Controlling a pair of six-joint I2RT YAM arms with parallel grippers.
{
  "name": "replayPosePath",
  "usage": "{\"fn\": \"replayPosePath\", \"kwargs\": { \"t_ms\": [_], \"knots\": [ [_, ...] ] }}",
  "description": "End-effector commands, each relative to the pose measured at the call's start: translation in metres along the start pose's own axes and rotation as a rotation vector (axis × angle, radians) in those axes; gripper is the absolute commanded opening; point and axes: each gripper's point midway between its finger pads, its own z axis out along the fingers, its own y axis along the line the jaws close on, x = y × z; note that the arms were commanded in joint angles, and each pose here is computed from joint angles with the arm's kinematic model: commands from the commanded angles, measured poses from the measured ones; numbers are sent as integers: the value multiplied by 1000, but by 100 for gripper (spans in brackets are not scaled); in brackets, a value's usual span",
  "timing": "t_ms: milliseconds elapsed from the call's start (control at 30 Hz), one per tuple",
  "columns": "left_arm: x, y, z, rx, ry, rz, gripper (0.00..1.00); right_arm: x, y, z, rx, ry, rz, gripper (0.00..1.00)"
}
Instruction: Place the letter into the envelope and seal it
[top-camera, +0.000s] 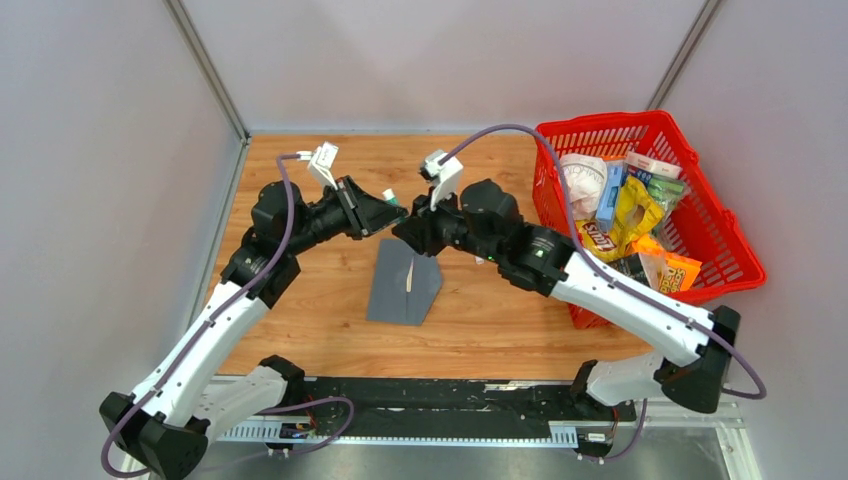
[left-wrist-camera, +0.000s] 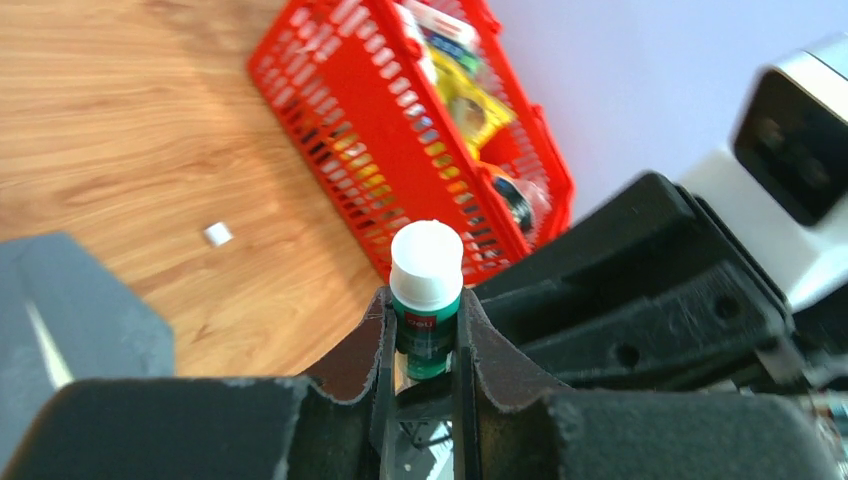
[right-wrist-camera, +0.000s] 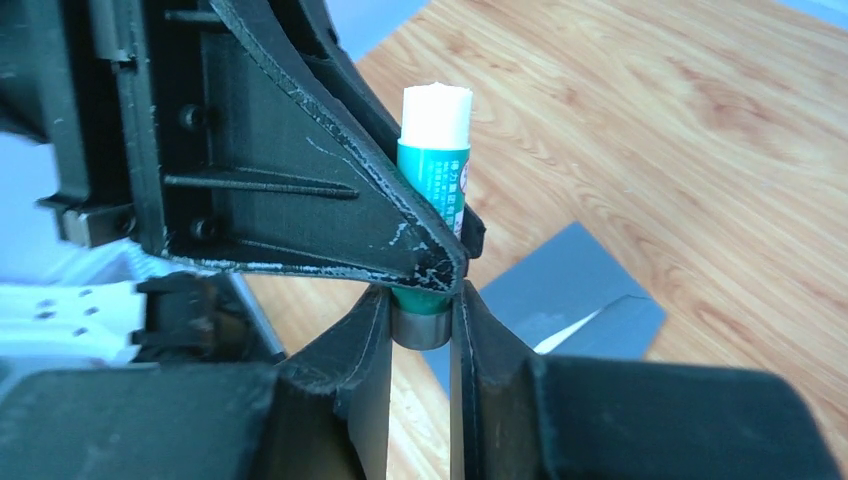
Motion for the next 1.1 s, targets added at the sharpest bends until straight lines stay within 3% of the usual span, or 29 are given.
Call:
{"fn": "replayPosePath", "kwargs": {
  "t_ms": [0,333,433,533,567,633,767,933,1067],
  "knots": [
    [2,-33,-3,182,54,125,0,-52,37,-52,-291,-159,65,8],
    [1,-74,-16,393,62,207,0,-57,85,-81,-609,-164,136,9],
    [-1,-71,-15,366,58,207,0,-58,83,-76,-594,-165,144,17],
    [-6,-60,-13,285,30,188,0,-62,65,-68,-469,-168,140,46],
    [-7,-43,-11,184,24,160,0,-59,56,-64,-408,-156,137,54],
    [-13,-30,-12,75,7,144,0,-56,35,-58,-257,-139,117,63],
    [-22,-8,-14,-86,-29,87,0,-44,1,-42,37,-119,30,64],
    [-29,-8,-12,-126,-33,32,0,-38,-4,-22,189,-69,-86,56],
    [-31,-11,-9,-122,-31,28,0,-41,-11,-7,310,-56,-160,55]
  ]
}}
